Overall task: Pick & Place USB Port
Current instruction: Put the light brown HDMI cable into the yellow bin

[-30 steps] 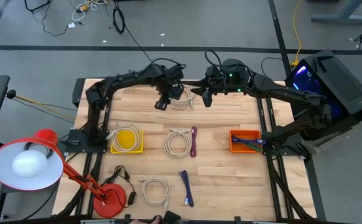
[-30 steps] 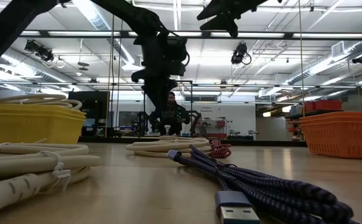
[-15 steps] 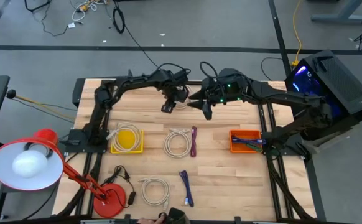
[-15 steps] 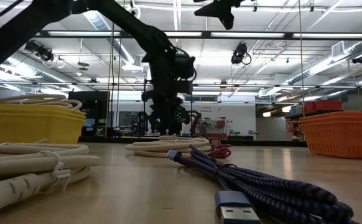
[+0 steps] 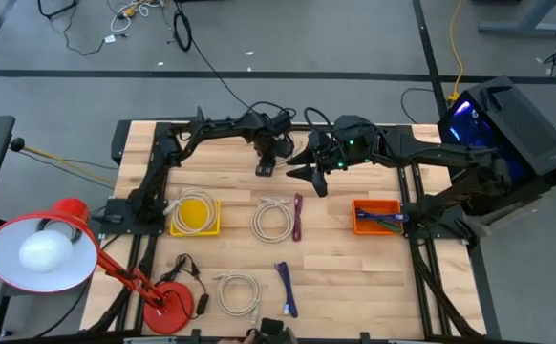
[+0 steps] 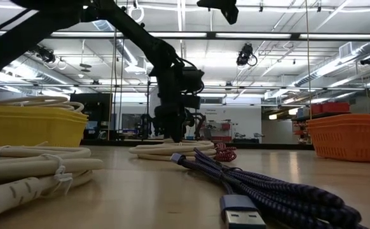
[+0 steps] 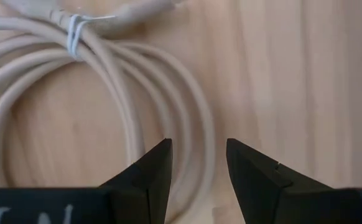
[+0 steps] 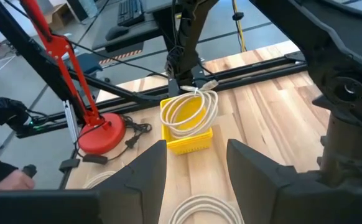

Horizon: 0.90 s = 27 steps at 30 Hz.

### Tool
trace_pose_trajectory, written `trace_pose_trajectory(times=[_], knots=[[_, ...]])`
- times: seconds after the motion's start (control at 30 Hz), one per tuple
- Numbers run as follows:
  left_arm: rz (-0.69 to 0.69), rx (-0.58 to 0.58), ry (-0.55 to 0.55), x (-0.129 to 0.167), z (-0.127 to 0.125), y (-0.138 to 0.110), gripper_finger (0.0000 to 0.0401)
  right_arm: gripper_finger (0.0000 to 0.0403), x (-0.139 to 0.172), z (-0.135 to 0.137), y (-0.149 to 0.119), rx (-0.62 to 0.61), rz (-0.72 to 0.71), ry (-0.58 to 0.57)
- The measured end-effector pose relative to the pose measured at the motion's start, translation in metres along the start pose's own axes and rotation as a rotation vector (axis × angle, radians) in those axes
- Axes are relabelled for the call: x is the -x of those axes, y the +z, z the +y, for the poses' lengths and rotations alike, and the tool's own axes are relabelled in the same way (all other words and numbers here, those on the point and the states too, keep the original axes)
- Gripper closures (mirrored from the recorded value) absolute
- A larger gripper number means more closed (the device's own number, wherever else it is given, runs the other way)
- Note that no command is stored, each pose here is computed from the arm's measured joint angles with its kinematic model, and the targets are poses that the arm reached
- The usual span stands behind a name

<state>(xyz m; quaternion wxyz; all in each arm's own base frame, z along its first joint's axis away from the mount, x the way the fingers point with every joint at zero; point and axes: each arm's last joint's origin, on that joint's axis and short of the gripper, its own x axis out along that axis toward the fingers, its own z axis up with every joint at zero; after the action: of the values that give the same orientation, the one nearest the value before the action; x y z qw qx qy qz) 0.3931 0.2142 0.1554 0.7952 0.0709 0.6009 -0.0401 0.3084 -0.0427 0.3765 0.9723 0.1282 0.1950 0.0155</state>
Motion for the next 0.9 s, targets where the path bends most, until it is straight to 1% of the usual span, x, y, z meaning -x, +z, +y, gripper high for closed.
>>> trace_pose_trajectory(times=[0.23,0.43,0.5,0.6,0.63,0.67,0.73,0.77,0.8,0.83,0.9], knots=[[-0.013,0.086,0.0,0.0,-0.002,0.003,0.0243,0.0234,0.0,0.001,0.0,-0.007,-0.001,0.002],[-0.004,0.08,0.006,0.0,-0.003,0.003,0.0243,0.0234,0.0,0.001,0.0,-0.015,0.0,0.002],[0.054,0.059,0.045,-0.001,-0.004,0.001,0.0243,0.0234,0.0,0.001,0.0,-0.015,0.0,0.002],[0.188,0.042,0.138,0.0,-0.004,-0.006,0.025,0.0234,0.0,0.001,0.0,-0.015,0.001,0.002],[0.205,0.043,0.138,0.0,-0.004,-0.007,0.0252,0.0234,0.0,0.001,0.0,-0.015,0.001,0.002],[0.193,0.044,0.101,0.001,-0.004,-0.009,0.0254,0.0234,0.0,0.001,0.0,-0.015,0.0,0.002],[0.117,0.038,-0.019,0.001,-0.004,-0.01,0.0258,0.0234,0.0,0.001,0.0,-0.013,-0.004,0.002],[0.09,0.035,-0.021,0.0,-0.003,-0.008,0.0261,0.0234,0.0,0.001,0.001,-0.013,-0.006,0.003],[0.079,0.059,0.015,-0.004,-0.003,-0.006,0.0263,0.0234,0.0,0.001,0.001,-0.012,-0.009,0.004],[0.085,0.061,0.054,-0.007,-0.005,-0.003,0.0266,0.0234,0.0,0.001,0.001,-0.012,-0.013,0.004],[0.115,0.037,0.081,-0.009,-0.009,-0.001,0.0274,0.0234,0.0,0.001,0.001,-0.012,-0.013,0.004]])
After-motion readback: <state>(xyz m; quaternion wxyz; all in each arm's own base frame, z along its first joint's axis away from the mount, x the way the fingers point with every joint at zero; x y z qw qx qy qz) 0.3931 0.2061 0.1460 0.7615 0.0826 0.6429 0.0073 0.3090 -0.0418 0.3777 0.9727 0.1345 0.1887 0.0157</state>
